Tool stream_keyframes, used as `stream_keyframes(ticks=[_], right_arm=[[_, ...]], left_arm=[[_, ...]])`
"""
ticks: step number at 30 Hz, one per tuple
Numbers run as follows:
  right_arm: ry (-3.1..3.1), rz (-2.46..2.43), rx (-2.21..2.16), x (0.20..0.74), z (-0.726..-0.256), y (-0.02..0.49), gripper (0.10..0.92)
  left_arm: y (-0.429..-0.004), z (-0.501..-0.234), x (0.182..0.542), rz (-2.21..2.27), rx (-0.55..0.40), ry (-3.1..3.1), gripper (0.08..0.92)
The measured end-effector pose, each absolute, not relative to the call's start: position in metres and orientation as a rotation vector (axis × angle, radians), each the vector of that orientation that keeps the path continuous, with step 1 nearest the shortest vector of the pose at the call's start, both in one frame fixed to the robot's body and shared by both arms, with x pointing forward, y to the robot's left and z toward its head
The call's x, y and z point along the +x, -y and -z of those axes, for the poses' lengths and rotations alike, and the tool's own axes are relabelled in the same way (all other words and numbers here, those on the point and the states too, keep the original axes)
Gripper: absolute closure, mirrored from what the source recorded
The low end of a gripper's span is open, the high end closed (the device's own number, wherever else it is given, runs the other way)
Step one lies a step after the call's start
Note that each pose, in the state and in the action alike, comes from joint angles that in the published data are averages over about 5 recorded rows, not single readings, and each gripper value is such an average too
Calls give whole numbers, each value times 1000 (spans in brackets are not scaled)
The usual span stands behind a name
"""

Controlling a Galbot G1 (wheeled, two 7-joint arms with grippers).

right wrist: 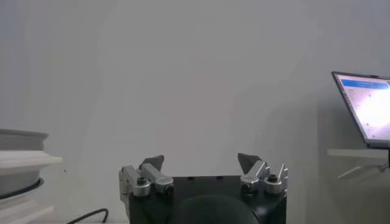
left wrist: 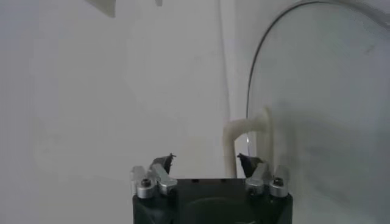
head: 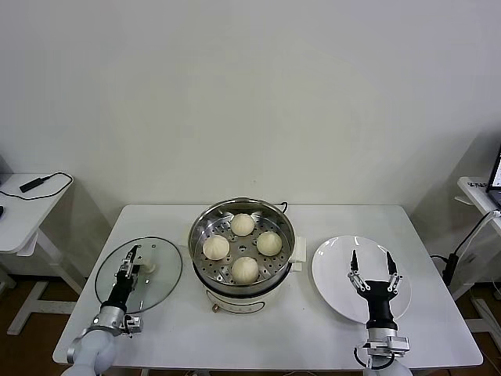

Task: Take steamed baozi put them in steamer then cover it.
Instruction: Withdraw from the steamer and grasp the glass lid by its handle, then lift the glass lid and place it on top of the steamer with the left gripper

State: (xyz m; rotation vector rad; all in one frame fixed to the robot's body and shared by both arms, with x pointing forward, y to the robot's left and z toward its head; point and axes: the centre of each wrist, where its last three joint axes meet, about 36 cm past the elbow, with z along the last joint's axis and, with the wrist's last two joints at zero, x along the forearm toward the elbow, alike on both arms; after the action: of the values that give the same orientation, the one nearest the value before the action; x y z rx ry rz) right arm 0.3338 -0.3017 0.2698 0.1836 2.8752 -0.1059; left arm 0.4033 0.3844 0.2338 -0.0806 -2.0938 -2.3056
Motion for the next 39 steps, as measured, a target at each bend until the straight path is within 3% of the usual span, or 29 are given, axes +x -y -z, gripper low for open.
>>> stream_keyframes(ticks=[10,14,26,39], right_arm=[[-2876,113,177,331,-270,298,200],[-2878,113,177,329,-269,298,200],[-2870,116,170,328,-268,295,200],[-2863,127,162,331,-269,295,200]], left_arm=[[-387,-228,406,2285,-103,2101,701],[-386,-227,408,2277,-102,2112,787],[-386,-235,406,2234,-88,2168,805],[-383,-292,398,2178,87,2259,805]])
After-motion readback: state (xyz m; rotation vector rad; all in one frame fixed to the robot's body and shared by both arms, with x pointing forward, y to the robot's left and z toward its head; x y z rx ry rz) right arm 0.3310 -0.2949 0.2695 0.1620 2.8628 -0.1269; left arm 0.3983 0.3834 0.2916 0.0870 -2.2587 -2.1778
